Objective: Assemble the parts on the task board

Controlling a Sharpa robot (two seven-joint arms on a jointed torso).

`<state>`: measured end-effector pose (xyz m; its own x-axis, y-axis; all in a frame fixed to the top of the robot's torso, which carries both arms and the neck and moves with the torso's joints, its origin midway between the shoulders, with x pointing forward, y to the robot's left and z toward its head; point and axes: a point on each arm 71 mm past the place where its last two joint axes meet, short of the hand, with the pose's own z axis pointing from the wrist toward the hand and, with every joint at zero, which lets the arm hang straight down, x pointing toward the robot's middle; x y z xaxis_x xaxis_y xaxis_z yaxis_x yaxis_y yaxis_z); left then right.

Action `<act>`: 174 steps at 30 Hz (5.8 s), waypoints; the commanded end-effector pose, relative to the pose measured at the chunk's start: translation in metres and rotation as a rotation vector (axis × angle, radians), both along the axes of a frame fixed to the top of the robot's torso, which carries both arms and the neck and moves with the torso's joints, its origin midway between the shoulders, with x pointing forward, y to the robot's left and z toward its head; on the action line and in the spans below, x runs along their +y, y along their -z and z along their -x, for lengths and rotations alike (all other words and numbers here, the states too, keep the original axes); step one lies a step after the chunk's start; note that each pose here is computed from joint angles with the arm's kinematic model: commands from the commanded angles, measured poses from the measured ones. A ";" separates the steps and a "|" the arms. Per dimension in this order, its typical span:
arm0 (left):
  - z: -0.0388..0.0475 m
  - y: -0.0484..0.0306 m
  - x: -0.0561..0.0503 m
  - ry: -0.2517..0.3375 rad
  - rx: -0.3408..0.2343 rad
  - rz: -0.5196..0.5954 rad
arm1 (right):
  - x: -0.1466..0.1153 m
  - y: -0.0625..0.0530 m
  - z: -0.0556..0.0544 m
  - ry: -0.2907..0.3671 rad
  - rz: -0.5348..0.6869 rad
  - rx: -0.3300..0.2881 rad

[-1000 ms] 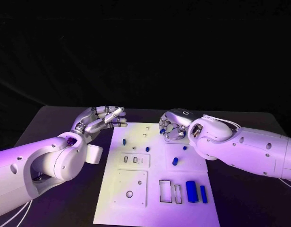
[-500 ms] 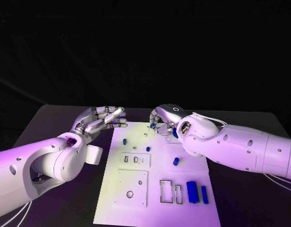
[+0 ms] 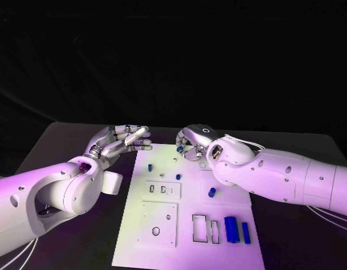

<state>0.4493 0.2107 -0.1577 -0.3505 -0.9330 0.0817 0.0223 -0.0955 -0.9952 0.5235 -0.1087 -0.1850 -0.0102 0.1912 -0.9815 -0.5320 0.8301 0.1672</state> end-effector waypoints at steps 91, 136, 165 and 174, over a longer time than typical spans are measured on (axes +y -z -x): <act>-0.0057 -0.0020 0.006 0.004 0.012 -0.001 | -0.118 0.006 0.006 0.280 -0.057 0.360; -0.0060 -0.0012 0.005 0.011 0.019 -0.002 | -0.019 -0.029 0.049 0.014 -0.012 -0.025; -0.0057 -0.0012 0.004 0.015 0.024 -0.002 | 0.027 -0.002 0.031 -0.019 0.067 -0.012; -0.0057 -0.0012 0.005 0.014 0.024 -0.003 | 0.025 0.001 0.031 -0.026 0.092 0.008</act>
<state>0.4555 0.2176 -0.1582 -0.3443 -0.9355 0.0798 -0.0068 -0.0826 -0.9966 0.4934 -0.0844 -0.1838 -0.0147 0.1332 -0.9910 -0.5429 0.8312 0.1198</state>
